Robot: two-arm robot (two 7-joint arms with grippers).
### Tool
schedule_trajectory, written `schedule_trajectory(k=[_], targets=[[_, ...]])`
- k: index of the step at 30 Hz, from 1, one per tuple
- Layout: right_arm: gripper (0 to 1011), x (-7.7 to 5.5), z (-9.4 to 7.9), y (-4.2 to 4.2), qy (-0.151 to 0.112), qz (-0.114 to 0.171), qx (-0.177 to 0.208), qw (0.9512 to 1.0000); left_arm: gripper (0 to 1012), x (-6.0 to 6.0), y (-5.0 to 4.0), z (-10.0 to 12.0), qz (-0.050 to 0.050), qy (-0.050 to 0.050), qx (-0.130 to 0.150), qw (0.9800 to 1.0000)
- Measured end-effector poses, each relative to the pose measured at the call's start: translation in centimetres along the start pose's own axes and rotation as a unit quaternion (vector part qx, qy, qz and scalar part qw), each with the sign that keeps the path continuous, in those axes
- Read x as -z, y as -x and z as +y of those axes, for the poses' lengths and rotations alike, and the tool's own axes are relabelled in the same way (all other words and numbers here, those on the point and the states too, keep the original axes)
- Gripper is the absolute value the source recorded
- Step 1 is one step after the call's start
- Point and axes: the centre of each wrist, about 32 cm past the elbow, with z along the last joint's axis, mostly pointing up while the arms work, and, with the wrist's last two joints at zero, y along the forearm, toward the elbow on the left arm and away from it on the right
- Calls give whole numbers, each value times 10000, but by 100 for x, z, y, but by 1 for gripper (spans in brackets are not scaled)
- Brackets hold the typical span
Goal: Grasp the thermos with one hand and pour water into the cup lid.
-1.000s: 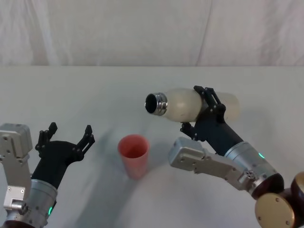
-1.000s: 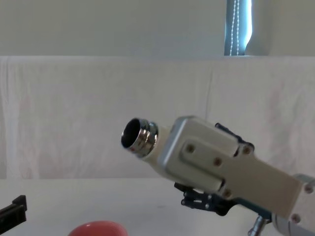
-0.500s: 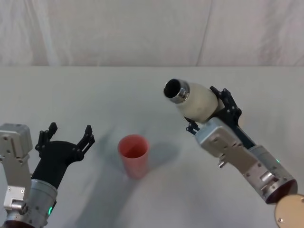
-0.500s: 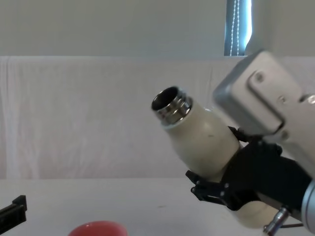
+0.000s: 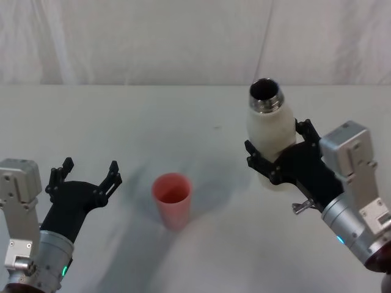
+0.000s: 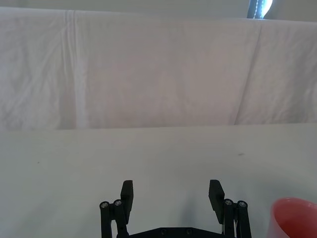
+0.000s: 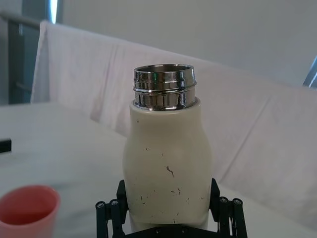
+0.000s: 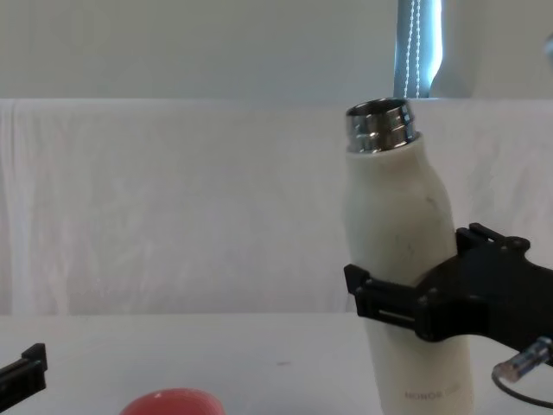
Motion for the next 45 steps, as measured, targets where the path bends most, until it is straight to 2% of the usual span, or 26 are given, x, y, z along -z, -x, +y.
schedule_trajectory(k=[3, 6, 13, 22, 34, 41, 45], targets=[[960, -3, -23, -41, -10, 439, -34, 9990, 1001, 0, 0, 0, 0, 0, 0, 10000], [960, -6, -41, -56, 23, 712, -41, 9975, 1001, 0, 0, 0, 0, 0, 0, 10000], [960, -16, -71, -45, 182, 1044, -99, 9943, 1001, 0, 0, 0, 0, 0, 0, 10000], [960, 4, -103, -7, 397, 1256, -71, 9913, 1001, 0, 0, 0, 0, 0, 0, 10000], [960, 57, -114, 16, 323, 1386, -27, 9898, 1001, 0, 0, 0, 0, 0, 0, 10000], [960, 104, -15, 23, 304, 1413, -8, 9895, 1001, 0, 0, 0, 0, 0, 0, 10000], [960, 129, 97, 30, 303, 1424, -27, 9893, 1001, 0, 0, 0, 0, 0, 1, 10000]])
